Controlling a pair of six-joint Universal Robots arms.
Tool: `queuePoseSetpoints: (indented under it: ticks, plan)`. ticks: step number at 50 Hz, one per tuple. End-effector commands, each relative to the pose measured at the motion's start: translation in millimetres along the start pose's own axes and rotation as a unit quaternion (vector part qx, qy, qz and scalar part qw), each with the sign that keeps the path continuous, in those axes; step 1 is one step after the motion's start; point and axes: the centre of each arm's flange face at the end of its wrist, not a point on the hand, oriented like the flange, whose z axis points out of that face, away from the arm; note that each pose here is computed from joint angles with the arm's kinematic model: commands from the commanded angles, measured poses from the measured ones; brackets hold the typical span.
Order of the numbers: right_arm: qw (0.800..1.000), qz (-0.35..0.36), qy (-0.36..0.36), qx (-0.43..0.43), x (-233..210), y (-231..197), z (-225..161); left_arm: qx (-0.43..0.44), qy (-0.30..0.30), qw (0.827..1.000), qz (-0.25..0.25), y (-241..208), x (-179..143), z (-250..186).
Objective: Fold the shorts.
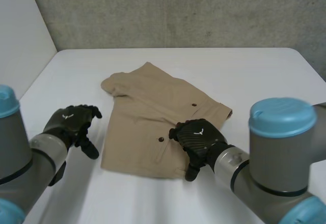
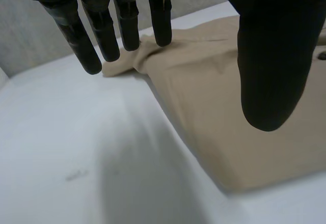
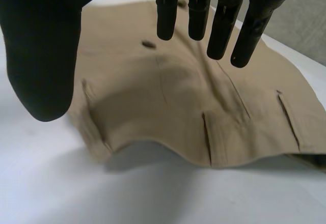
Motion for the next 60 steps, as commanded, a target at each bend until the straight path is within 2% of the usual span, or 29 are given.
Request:
queuePoseSetpoints:
  ticks: [1, 9, 16, 21, 26, 34, 36, 40, 49, 54, 57, 59, 60]
  plan:
    - [0.999, -0.007, 0.036, -0.009, 5.4, 18.5, 21.3, -0.011, 0.004, 1.000, -0.014, 7.6, -11.6, 0.2]
    - [0.997, -0.011, 0.056, 0.045, 15.5, -4.6, 26.9, -0.020, 0.005, 1.000, -0.014, 13.7, -10.5, -1.6]
    - [0.986, -0.019, 0.097, 0.132, 34.5, -60.2, 6.5, -0.016, 0.014, 1.000, -0.010, 14.6, -5.3, -3.6]
    - [0.977, -0.014, 0.163, 0.137, 70.6, -71.6, 5.7, 0.012, 0.027, 1.000, -0.003, 13.5, 4.7, 3.6]
    - [0.975, -0.008, 0.176, 0.139, 78.3, -73.4, 5.5, 0.019, 0.040, 0.999, -0.005, 20.7, 18.9, 18.1]
    - [0.974, -0.003, 0.178, 0.142, 80.5, -74.8, 5.6, 0.003, 0.032, 0.997, -0.071, 28.5, 36.9, 40.1]
    - [0.974, -0.004, 0.176, 0.143, 78.8, -75.0, 5.5, 0.000, 0.038, 0.994, -0.107, 27.7, 45.0, 51.0]
    - [0.974, -0.005, 0.174, 0.143, 77.6, -75.0, 6.3, -0.032, 0.051, 0.988, -0.139, 35.0, 60.4, 58.9]
    - [0.974, -0.005, 0.175, 0.146, 78.6, -76.9, 7.6, -0.087, 0.041, 0.979, -0.182, 41.1, 72.4, 76.6]
    - [0.973, -0.005, 0.178, 0.146, 81.6, -77.1, 7.8, -0.059, 0.002, 0.981, -0.183, 37.2, 71.0, 91.5]
    - [0.973, -0.011, 0.180, 0.141, 82.1, -76.3, 7.6, 0.000, -0.048, 0.981, -0.186, 18.8, 63.4, 95.8]
    - [0.975, -0.019, 0.178, 0.131, 81.3, -75.4, 6.0, 0.023, -0.056, 0.981, -0.185, 9.0, 63.4, 91.9]
    - [0.976, -0.027, 0.178, 0.124, 81.0, -75.7, 4.8, 0.046, -0.042, 0.982, -0.177, -8.5, 66.5, 81.6]
